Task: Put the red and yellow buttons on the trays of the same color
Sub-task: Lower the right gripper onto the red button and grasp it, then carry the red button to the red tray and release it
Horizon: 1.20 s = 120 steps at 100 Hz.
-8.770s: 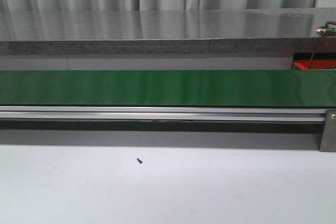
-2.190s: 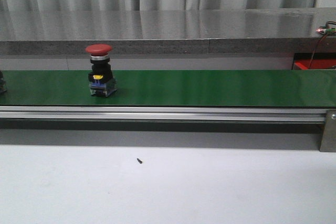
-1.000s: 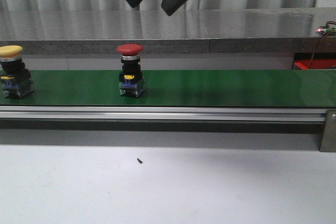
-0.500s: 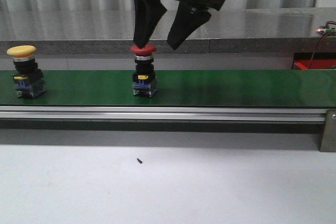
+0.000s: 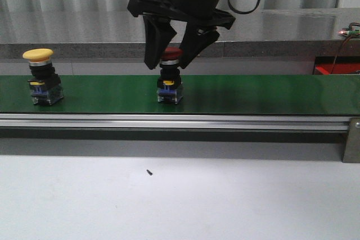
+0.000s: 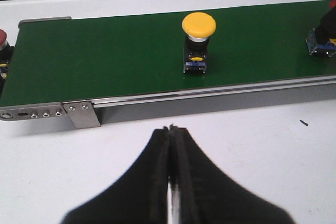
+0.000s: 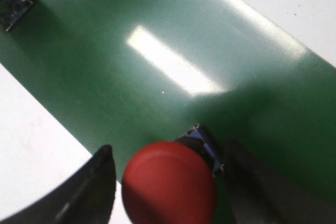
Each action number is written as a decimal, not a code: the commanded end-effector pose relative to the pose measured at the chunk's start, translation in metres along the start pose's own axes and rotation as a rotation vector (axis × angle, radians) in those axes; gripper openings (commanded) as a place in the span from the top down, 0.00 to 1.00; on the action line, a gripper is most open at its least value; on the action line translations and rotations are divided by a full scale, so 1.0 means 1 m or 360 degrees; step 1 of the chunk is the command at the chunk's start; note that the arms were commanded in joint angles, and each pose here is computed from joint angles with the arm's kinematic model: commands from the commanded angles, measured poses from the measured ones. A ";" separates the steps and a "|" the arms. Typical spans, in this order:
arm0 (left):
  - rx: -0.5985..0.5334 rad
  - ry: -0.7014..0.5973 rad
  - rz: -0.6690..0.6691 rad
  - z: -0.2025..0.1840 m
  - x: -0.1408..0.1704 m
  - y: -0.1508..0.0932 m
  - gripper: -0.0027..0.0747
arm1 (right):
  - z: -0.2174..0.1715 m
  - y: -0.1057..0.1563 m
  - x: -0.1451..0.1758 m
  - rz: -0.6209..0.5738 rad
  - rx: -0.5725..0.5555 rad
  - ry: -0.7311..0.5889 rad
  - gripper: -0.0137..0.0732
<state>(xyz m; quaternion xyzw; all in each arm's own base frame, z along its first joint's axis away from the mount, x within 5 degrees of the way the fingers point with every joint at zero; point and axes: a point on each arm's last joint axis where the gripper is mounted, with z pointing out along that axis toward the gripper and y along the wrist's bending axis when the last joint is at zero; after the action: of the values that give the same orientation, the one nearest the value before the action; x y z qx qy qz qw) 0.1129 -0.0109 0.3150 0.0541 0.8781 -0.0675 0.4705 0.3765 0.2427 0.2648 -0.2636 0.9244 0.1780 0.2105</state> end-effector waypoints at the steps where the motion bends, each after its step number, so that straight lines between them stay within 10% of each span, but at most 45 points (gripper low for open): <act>1: -0.0004 -0.0142 -0.0014 -0.005 -0.013 -0.001 0.99 | -0.027 0.006 -0.014 -0.0015 -0.0007 -0.0170 0.41; 20: -0.0004 -0.0142 -0.0014 -0.005 -0.013 -0.001 0.99 | -0.025 0.006 -0.013 -0.0015 -0.0007 -0.0150 0.61; 59: -0.0004 -0.0142 -0.0014 -0.005 -0.013 -0.001 0.99 | -0.076 -0.008 -0.014 -0.0025 0.0089 -0.0255 0.62; 120: -0.0004 -0.0142 -0.0014 -0.005 -0.013 -0.001 0.99 | -0.200 -0.160 0.031 0.0502 0.0571 -0.0428 0.62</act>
<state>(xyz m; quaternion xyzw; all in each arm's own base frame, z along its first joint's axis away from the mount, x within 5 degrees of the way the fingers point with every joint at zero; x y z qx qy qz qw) 0.1129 -0.0109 0.3150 0.0541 0.8781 -0.0675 0.4705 0.3933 0.0410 0.3523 -0.0780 0.9501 0.0902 0.2884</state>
